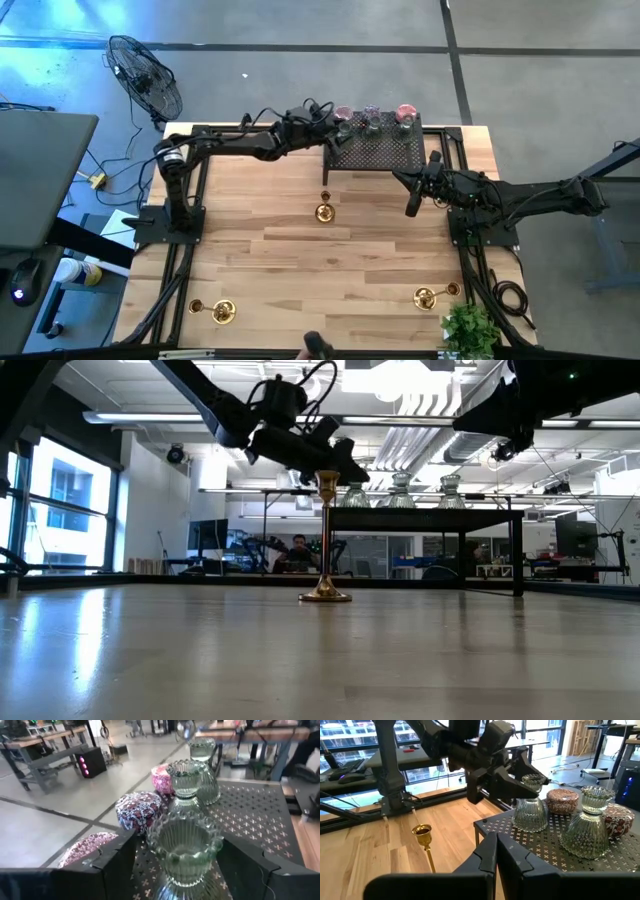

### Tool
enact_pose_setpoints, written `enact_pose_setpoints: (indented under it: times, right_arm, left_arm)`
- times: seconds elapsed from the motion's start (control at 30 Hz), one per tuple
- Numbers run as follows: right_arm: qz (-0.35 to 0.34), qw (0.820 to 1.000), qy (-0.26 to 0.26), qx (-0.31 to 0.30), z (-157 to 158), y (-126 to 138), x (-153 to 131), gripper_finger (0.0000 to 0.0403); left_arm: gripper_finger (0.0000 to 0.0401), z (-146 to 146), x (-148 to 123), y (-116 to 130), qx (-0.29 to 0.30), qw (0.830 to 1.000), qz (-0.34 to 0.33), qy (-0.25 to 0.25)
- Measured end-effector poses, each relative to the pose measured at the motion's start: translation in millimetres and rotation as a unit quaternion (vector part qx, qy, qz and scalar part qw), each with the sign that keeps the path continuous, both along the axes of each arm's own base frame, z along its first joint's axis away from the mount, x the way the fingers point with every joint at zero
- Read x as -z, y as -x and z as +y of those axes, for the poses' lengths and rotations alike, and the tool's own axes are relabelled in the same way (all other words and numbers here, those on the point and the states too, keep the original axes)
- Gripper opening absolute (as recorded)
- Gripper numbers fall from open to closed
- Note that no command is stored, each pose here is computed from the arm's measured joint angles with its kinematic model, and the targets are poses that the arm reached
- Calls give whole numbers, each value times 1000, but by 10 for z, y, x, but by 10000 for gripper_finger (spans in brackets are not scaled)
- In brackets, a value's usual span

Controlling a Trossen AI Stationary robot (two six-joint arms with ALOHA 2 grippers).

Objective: Pick & Place candle stick holders
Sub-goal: Put the glass candle holder on the shelf

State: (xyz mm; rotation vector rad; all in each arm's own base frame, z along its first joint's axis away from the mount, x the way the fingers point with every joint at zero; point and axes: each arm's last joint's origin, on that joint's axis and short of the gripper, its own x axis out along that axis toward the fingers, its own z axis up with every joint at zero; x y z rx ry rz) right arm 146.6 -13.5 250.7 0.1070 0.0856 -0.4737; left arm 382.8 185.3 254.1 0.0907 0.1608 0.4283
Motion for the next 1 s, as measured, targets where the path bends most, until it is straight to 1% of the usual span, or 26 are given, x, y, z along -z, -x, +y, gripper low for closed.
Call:
enact_pose_setpoints:
  times: [0.13, 0.3, 0.4, 0.47, 0.53, 0.6, 0.67, 0.77, 0.83, 0.9, 1.0]
  right_arm:
    - [0, 1000, 0, 0, 0, 1, 0, 1]
    - [0, 1000, 0, -1, 0, 0, 0, 1]
    - [0, 1000, 0, -1, 0, 0, 0, 2]
    - [0, 1000, 0, -1, 0, 0, 0, 2]
    - [0, 1000, 0, -1, 1, 0, 0, 1]
    - [1, 1000, 2, -1, 0, 0, 0, 1]
    - [1, 1000, 2, 0, 0, 1, 0, 2]
    - [0, 1000, 1, 0, 0, 0, -1, 1]
    - [-1, 1000, 0, 0, 0, 0, -1, 1]
    - [-1, 1000, -1, -1, 0, 0, -1, 1]
    - [-1, 1000, 0, -1, 0, 0, -1, 2]
  left_arm:
    - [256, -22, -154, 42, 7, 999, 42, -6]
    - [256, -69, -277, 136, 11, 995, 95, 1]
    - [242, -109, -326, 215, 16, 992, 126, 5]
    - [221, -134, -323, 262, 21, 988, 149, 17]
    - [192, -154, -287, 277, 35, 985, 166, 30]
    - [157, -194, -216, 277, 60, 982, 173, 41]
    - [117, -250, -128, 225, 81, 981, 171, 39]
    - [57, -277, -22, 158, 81, 982, 170, 34]
    - [24, -248, -26, 124, 70, 986, 152, 23]
    - [7, -213, -29, 116, 51, 988, 142, 24]
    - [12, -157, -8, 121, 36, 989, 138, 27]
